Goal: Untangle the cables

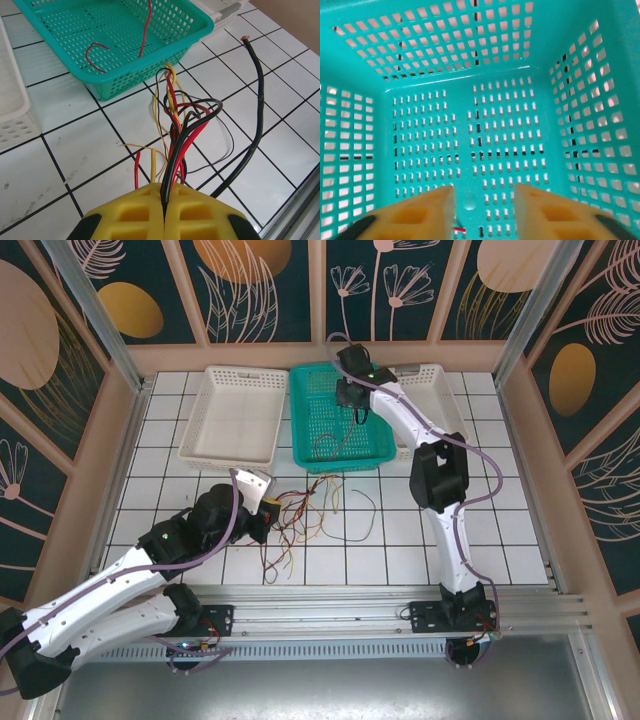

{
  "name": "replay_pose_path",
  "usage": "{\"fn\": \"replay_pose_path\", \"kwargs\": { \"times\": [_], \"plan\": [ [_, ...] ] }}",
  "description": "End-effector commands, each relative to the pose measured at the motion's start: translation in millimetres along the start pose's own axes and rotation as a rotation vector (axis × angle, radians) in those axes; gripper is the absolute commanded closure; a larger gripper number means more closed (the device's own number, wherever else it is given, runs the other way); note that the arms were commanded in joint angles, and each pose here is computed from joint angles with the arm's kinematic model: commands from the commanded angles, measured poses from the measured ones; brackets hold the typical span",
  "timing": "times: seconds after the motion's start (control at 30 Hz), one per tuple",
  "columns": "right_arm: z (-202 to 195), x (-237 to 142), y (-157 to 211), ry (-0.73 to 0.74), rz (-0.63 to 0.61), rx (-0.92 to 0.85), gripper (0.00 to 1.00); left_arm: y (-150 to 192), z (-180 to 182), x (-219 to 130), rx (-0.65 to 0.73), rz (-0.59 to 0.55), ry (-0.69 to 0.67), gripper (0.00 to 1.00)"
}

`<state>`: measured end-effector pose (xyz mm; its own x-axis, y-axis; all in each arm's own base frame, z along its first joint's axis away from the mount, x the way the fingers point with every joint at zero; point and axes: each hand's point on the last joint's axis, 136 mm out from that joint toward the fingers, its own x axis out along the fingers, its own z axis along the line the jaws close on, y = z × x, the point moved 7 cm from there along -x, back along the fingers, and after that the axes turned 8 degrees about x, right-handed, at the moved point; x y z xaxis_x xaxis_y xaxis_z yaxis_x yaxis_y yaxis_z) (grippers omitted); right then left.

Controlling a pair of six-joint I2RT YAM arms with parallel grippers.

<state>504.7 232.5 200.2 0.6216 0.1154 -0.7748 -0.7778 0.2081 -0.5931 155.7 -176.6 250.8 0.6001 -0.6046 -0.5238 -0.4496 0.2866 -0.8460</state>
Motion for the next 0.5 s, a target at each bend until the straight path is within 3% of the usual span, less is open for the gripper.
{"fn": "replay_pose_path", "kwargs": {
  "times": [0.0, 0.07, 0.1, 0.2, 0.3, 0.47],
  "plan": [
    [1, -17, -8, -0.017, -0.017, 0.006, 0.86, -4, 1, 1, 0.015, -0.025, -0.005, 1.00],
    [1, -16, -8, -0.017, -0.017, 0.011, 0.99, -4, 0, 1, 0.016, -0.023, -0.004, 1.00],
    [1, -16, -8, -0.019, -0.020, 0.015, 1.00, -3, 0, 2, 0.016, -0.022, -0.003, 1.00],
    [3, -22, -11, -0.050, -0.046, 0.047, 1.00, -3, 1, 2, 0.016, -0.019, -0.006, 1.00],
    [8, -26, -11, -0.211, -0.060, 0.103, 1.00, -3, 1, 2, 0.016, -0.017, -0.006, 1.00],
    [1, -1, -15, -0.337, 0.025, 0.197, 1.00, -2, 1, 4, 0.016, -0.011, -0.008, 1.00]
  ]
}}
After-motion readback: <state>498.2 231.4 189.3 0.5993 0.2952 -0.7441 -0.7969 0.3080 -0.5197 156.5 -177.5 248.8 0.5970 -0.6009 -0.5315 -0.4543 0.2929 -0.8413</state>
